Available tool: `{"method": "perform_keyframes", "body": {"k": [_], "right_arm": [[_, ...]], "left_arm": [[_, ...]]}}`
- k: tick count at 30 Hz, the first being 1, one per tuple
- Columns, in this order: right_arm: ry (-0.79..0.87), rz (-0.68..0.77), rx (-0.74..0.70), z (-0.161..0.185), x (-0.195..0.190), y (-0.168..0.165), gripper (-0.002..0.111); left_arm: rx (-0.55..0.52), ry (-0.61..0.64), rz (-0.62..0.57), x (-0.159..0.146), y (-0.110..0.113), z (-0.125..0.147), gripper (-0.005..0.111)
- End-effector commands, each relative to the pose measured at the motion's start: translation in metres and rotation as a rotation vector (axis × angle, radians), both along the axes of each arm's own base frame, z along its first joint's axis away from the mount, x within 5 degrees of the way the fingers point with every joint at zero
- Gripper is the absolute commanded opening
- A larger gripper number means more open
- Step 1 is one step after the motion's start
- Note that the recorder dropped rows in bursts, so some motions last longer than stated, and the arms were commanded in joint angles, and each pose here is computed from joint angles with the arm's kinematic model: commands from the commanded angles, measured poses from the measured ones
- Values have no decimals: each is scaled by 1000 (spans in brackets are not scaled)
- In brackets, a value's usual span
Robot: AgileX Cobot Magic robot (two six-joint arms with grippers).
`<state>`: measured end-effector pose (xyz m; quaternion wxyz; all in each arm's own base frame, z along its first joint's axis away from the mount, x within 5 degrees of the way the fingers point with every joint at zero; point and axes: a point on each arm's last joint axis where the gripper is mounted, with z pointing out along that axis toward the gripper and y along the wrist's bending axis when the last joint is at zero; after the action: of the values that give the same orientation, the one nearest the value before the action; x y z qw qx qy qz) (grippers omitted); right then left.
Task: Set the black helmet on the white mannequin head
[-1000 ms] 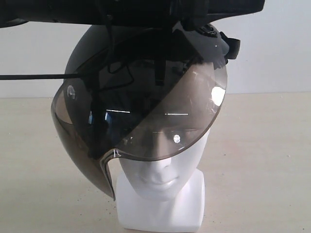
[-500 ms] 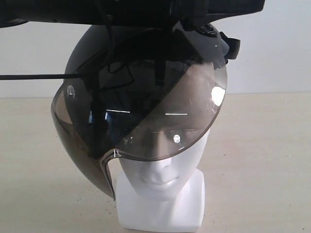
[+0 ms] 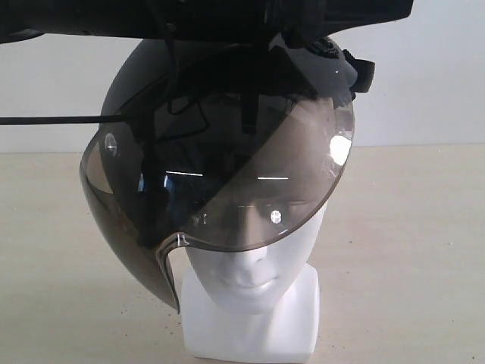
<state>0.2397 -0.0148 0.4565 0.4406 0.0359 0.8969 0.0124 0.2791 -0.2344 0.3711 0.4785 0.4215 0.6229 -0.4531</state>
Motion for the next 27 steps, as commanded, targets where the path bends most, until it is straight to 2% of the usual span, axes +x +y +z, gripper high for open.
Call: {"method": "perform_keyframes", "body": {"k": [1,5,7,12,14,20,25,27], "right_arm": [[-78,193,267,0,18,-1,0],[-26,329,360,-8,23,1,2],[34,357,377,-14,24,3,9],[49,401,465,-16,29,8,43],[43,399,513,-14,29,10,49],[78,386,656,-10,28,25,49],[124,490,636,-12,26,56,49],[159,480,618,-15,25,61,49]], "left_arm": [[191,203,16,14,-5,-69,4],[192,202,21,15,-5,-69,4],[192,202,21,15,-5,-69,4],[192,199,20,15,-5,-69,4],[192,199,20,15,-5,-69,4],[198,178,12,14,-5,-70,4],[219,165,-3,13,-4,-71,4],[221,165,-7,13,-4,-71,4]]}}
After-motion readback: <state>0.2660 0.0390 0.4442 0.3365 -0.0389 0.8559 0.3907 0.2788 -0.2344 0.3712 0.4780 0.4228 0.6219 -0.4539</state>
